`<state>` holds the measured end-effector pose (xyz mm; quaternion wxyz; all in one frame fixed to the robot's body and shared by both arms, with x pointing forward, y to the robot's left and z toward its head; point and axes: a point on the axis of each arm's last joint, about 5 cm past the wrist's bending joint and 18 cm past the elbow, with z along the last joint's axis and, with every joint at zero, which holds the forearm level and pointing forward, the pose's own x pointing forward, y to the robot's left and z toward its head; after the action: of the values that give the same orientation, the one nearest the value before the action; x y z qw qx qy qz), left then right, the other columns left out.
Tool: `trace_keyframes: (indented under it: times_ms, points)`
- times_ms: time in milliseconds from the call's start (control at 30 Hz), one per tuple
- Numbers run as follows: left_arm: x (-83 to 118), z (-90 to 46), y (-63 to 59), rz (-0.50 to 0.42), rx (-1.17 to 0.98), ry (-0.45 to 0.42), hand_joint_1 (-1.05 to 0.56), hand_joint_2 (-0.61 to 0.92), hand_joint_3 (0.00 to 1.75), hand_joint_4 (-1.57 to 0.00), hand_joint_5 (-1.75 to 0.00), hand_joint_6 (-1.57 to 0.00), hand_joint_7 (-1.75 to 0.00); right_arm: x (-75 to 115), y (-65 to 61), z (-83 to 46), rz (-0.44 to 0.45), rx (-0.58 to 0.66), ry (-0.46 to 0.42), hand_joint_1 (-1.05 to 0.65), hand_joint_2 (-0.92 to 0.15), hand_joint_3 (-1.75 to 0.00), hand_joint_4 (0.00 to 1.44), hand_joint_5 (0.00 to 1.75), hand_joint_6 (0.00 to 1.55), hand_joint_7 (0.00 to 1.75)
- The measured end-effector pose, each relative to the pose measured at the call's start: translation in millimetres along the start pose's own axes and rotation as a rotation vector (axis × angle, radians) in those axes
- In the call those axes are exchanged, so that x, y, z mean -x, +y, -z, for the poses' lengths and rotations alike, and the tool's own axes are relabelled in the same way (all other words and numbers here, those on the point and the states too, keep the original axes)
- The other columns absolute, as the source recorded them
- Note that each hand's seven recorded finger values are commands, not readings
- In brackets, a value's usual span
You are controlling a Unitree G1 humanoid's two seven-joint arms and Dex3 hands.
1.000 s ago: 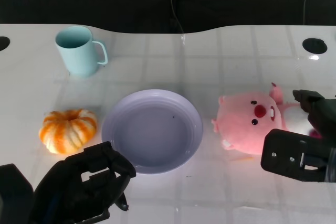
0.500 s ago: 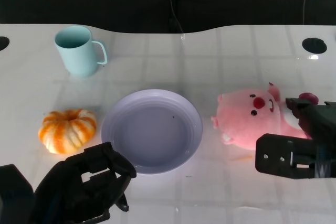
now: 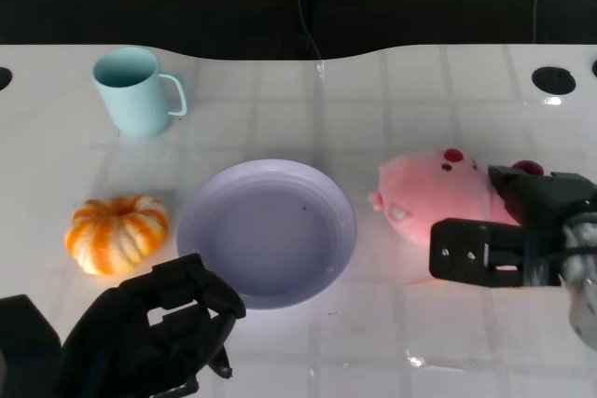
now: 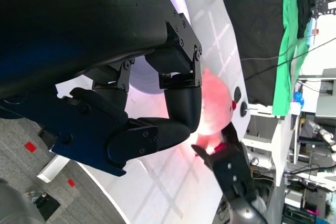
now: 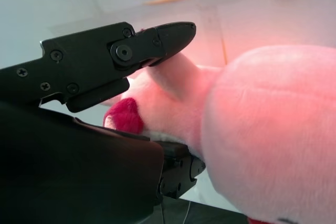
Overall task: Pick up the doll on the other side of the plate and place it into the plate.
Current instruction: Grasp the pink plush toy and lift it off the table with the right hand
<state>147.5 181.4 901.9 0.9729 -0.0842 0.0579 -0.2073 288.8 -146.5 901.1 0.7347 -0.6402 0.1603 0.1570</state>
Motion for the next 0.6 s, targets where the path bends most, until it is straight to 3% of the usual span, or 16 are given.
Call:
trace_keyframes:
  times_ms: [133, 233, 300, 367, 400, 467, 500, 567, 600]
  points:
    - [1, -0.2, -1.3, 0.001, 0.001, -0.001, -0.42, 0.78, 0.68, -0.66, -1.74, -0.72, -1.31, -13.7, 1.4, -2.9, 0.001, -0.002, 0.013, -0.65, -0.92, -0.01, 0.36, 0.17, 0.44, 0.05]
    - [1, -0.8, -2.4, -0.003, 0.004, -0.005, -0.43, 0.76, 0.72, -0.65, -1.74, -0.71, -1.32, -21.6, 1.2, -4.8, 0.005, 0.007, 0.018, -0.60, -0.92, -0.03, 0.55, 0.11, 0.65, 0.04]
    - [1, -0.7, -2.7, -0.003, 0.006, -0.003, -0.42, 0.77, 0.73, -0.64, -1.74, -0.70, -1.32, -24.6, 1.4, -5.0, 0.021, 0.007, 0.019, -0.44, -0.92, -0.02, 0.70, 0.12, 0.78, 0.07]
    - [1, -0.7, -2.8, -0.003, 0.007, -0.003, -0.41, 0.77, 0.73, -0.63, -1.74, -0.69, -1.32, -26.5, 3.8, -4.4, 0.050, -0.015, 0.014, -0.36, -0.92, -0.06, 0.88, 0.19, 0.92, 0.10]
    - [2, -0.8, -2.9, -0.003, 0.006, -0.003, -0.41, 0.78, 0.73, -0.63, -1.74, -0.69, -1.32, -26.9, 5.2, -3.9, 0.068, -0.019, 0.007, -0.34, -0.92, -0.08, 0.94, 0.36, 1.01, 0.07]
    - [2, -1.2, -3.0, -0.003, 0.005, -0.005, -0.41, 0.78, 0.73, -0.63, -1.75, -0.69, -1.32, -27.4, 7.5, -3.6, 0.099, -0.010, -0.007, -0.33, -0.92, -0.10, 0.89, 0.62, 1.07, 0.02]
    - [2, -1.4, -3.1, -0.002, 0.005, -0.006, -0.41, 0.78, 0.73, -0.62, -1.74, -0.69, -1.32, -27.7, 8.3, -3.8, 0.105, 0.003, -0.011, -0.34, -0.92, -0.21, 0.82, 0.69, 1.02, 0.01]
    - [2, -1.6, -3.1, -0.002, 0.004, -0.007, -0.41, 0.79, 0.72, -0.62, -1.75, -0.69, -1.32, -28.2, 8.6, -5.0, 0.115, 0.035, -0.015, -0.36, -0.92, -0.35, 0.70, 0.73, 0.97, 0.00]
    - [2, -1.6, -3.1, -0.002, 0.004, -0.007, -0.41, 0.79, 0.72, -0.62, -1.75, -0.69, -1.32, -28.4, 9.0, -5.5, 0.120, 0.055, -0.018, -0.36, -0.92, -0.34, 0.70, 0.76, 0.98, 0.01]
